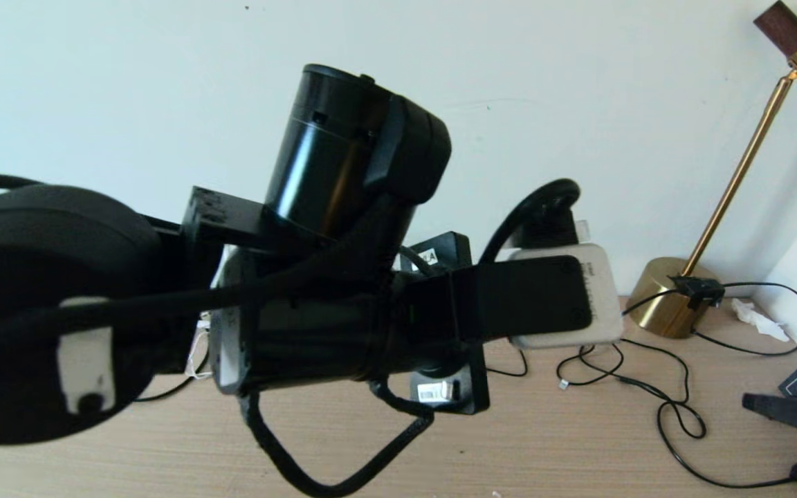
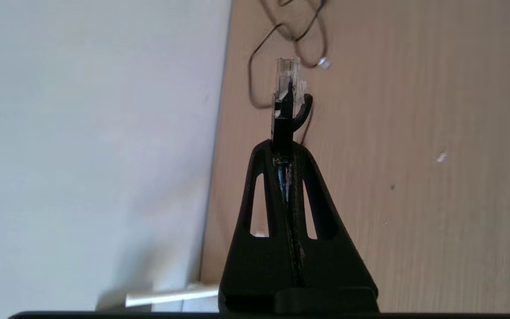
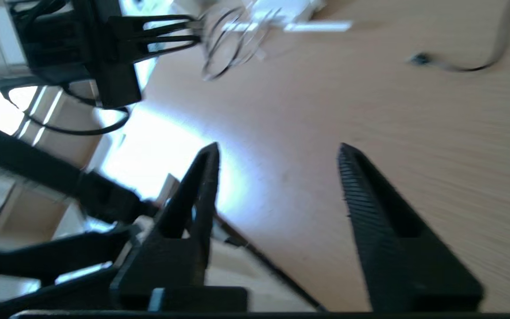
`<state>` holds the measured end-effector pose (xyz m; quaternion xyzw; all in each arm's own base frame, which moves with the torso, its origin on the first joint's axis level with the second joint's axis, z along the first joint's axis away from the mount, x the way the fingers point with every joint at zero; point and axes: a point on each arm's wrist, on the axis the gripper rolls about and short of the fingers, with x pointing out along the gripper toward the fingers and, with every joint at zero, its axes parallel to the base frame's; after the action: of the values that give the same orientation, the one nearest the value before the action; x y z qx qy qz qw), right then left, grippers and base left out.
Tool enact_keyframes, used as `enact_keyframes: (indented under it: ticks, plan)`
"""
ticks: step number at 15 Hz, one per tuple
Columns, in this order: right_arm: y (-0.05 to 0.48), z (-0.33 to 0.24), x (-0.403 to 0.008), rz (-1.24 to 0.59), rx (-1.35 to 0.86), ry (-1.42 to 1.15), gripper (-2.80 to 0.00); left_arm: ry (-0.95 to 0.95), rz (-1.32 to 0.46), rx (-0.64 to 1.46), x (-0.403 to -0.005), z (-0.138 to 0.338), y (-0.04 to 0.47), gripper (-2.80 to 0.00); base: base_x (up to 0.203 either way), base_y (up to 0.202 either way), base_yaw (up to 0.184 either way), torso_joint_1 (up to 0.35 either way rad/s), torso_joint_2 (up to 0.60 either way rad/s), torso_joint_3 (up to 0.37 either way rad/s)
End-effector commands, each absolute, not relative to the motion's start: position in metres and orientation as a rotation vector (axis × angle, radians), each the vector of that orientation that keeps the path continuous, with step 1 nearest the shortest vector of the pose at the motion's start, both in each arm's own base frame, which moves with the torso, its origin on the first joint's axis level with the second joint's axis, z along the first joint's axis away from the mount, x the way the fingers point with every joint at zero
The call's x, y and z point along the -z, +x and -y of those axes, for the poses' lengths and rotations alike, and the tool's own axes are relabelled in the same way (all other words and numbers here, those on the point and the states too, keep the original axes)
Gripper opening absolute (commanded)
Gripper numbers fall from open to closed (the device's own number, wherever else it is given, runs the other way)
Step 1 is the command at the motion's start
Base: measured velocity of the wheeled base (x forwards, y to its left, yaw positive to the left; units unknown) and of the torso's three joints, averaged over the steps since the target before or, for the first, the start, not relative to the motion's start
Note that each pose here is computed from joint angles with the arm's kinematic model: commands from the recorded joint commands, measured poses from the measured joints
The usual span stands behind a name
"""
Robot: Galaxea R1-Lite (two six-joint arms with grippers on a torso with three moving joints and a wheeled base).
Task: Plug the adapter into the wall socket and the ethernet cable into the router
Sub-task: Hand it to the other hand
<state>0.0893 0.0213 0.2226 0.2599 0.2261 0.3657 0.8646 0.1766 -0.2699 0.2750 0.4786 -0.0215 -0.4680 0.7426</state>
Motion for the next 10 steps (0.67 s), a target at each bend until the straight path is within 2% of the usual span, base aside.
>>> enact_keyframes:
  ticks: [1, 5, 10]
  plan:
    - [0.105, -0.03, -0.219, -0.556, -0.823, 0.554, 0.0, 1.058, 0.06, 1.058, -0.269, 0.283, 0.172, -2.8, 0.0, 0.0, 0.0, 0.0, 0.0, 0.0]
    - [0.133, -0.043, -0.223, -0.468, -0.914, 0.536, 0.0, 1.049, 0.099, 1.088, -0.268, 0.298, 0.164, -2.8, 0.0, 0.0, 0.0, 0.0, 0.0, 0.0]
    - [0.158, -0.059, -0.222, -0.472, -0.979, 0.559, 0.0, 1.046, 0.109, 1.096, -0.266, 0.312, 0.168, -2.8, 0.0, 0.0, 0.0, 0.0, 0.0, 0.0]
